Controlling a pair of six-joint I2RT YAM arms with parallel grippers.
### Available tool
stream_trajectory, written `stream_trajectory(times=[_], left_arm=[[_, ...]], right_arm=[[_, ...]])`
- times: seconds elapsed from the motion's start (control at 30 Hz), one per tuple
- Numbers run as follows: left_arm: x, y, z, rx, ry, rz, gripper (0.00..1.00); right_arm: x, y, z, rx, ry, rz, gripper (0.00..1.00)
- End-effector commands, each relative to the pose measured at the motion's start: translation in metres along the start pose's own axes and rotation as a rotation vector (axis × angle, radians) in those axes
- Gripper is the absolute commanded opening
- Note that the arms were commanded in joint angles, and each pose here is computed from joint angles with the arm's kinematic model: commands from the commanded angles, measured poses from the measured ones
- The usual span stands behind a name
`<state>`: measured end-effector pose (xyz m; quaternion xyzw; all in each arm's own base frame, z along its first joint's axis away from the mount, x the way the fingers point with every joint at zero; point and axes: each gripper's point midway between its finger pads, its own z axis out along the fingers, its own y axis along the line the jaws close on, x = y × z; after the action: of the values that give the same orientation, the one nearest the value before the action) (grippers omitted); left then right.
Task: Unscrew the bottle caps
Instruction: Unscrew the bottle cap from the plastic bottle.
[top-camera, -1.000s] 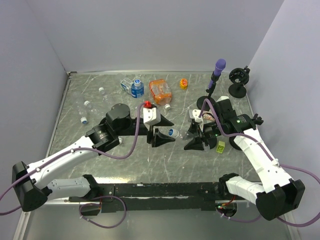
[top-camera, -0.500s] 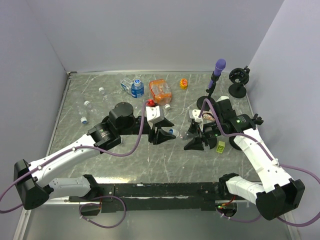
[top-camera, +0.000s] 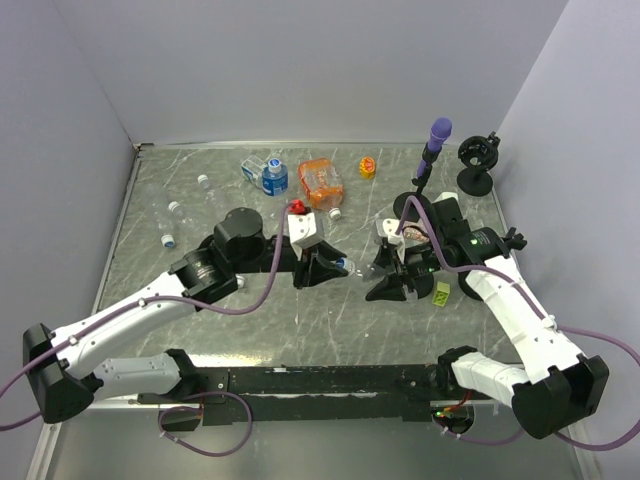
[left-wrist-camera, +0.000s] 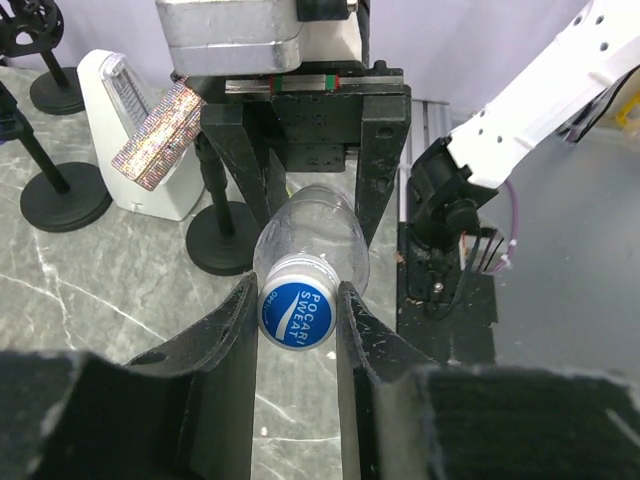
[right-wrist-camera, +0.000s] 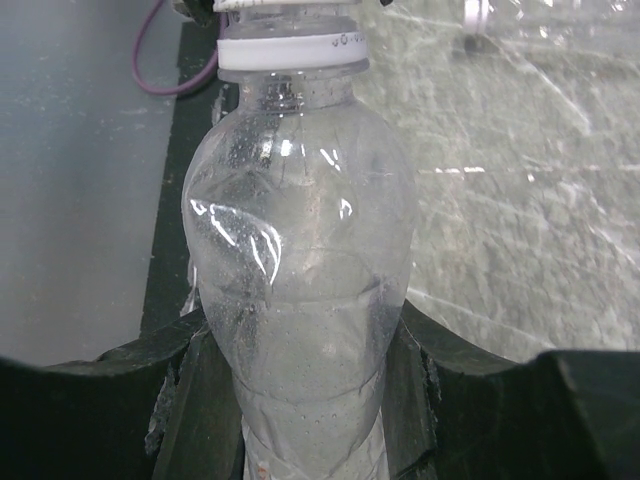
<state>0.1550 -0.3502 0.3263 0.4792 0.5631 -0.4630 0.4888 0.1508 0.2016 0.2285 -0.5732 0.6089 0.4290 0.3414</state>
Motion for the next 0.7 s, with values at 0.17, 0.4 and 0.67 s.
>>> stream_trajectory(times=[0.17, 0.4, 0.67], left_arm=[[-0.035, -0.003, -0.050, -0.076, -0.168, -0.111, 0.04], [-0.040, 0.000, -0.051, -0.068, -0.201, -0.261, 0.01], [-0.035, 0.030, -0.027, -0.184, -0.139, -0.753, 0.01]], right_arm=[[-0.008, 0.002, 0.000, -0.009, -0.029, -0.058, 0.00], [-0.009, 0.003, 0.000, -0.007, -0.030, -0.065, 0.00], [-0.005, -0.016, -0.003, 0.097, 0.017, -0.054, 0.00]])
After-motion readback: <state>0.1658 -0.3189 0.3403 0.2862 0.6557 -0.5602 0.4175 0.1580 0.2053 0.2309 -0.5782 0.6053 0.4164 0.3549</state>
